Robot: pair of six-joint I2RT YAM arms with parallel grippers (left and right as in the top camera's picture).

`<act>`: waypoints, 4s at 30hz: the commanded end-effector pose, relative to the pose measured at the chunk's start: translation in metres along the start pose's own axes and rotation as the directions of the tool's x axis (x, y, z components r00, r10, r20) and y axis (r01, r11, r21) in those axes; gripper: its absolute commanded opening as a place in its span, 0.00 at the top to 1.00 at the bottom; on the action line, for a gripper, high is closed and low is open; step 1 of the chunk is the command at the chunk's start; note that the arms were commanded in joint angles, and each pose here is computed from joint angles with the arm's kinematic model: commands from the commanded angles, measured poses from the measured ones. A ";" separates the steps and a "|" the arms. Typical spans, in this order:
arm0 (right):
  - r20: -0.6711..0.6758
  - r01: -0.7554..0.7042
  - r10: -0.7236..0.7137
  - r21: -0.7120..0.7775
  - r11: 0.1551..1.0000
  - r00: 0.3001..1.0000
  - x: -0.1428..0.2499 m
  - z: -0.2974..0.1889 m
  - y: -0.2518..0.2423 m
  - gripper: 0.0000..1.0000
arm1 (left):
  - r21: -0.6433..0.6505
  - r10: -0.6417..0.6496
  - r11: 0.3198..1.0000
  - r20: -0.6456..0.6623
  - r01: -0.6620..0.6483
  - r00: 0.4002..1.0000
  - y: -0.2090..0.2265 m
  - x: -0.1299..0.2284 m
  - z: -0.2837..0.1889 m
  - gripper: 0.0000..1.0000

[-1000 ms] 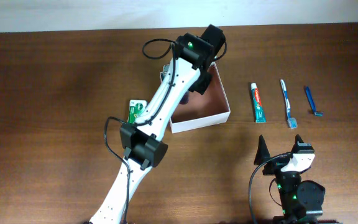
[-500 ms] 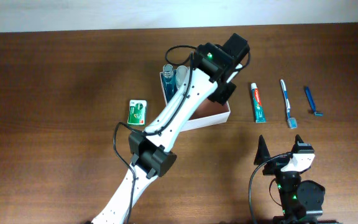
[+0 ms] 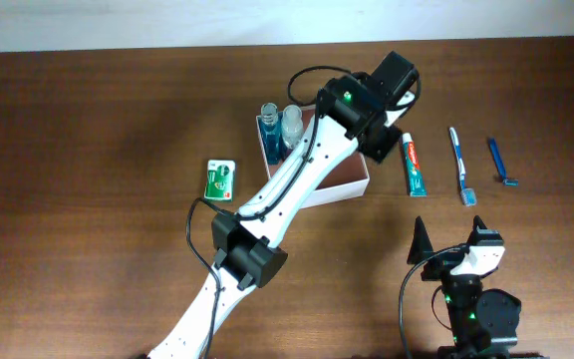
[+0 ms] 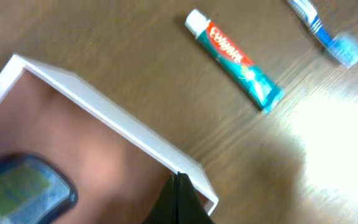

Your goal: Pack container

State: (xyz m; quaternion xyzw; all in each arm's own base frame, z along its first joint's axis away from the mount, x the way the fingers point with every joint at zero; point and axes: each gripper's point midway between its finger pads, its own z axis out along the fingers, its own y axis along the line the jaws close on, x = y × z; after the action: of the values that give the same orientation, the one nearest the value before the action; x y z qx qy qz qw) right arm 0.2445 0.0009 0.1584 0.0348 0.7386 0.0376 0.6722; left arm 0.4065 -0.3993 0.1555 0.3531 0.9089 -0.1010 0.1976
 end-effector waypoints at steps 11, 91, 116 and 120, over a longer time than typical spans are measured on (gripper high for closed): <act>-0.002 0.000 0.000 0.003 1.000 1.000 0.003 0.000 -0.001 0.02 | 0.063 0.030 0.998 0.009 -0.031 1.000 -0.012 -0.003 0.024 1.00; -0.002 0.000 0.000 0.003 1.000 1.000 0.003 0.000 -0.001 0.02 | 0.014 0.030 0.999 0.272 -0.035 0.962 0.015 -0.031 -0.156 0.44; -0.002 0.000 0.000 0.003 1.000 1.000 0.003 0.000 -0.001 0.02 | -0.206 -0.440 0.865 0.130 0.458 0.889 0.227 0.093 -0.229 0.01; -0.002 0.000 0.000 0.003 1.000 1.000 0.003 0.000 -0.001 0.02 | -0.226 -0.557 0.809 0.000 0.543 0.830 0.242 0.127 -0.196 0.01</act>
State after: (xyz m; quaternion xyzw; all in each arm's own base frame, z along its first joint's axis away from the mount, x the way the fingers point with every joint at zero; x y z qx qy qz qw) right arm 0.2445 0.0010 0.1584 0.0348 0.7386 0.0378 0.6722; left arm 0.4330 -0.0990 0.2900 0.0995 0.9717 -0.0483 0.2089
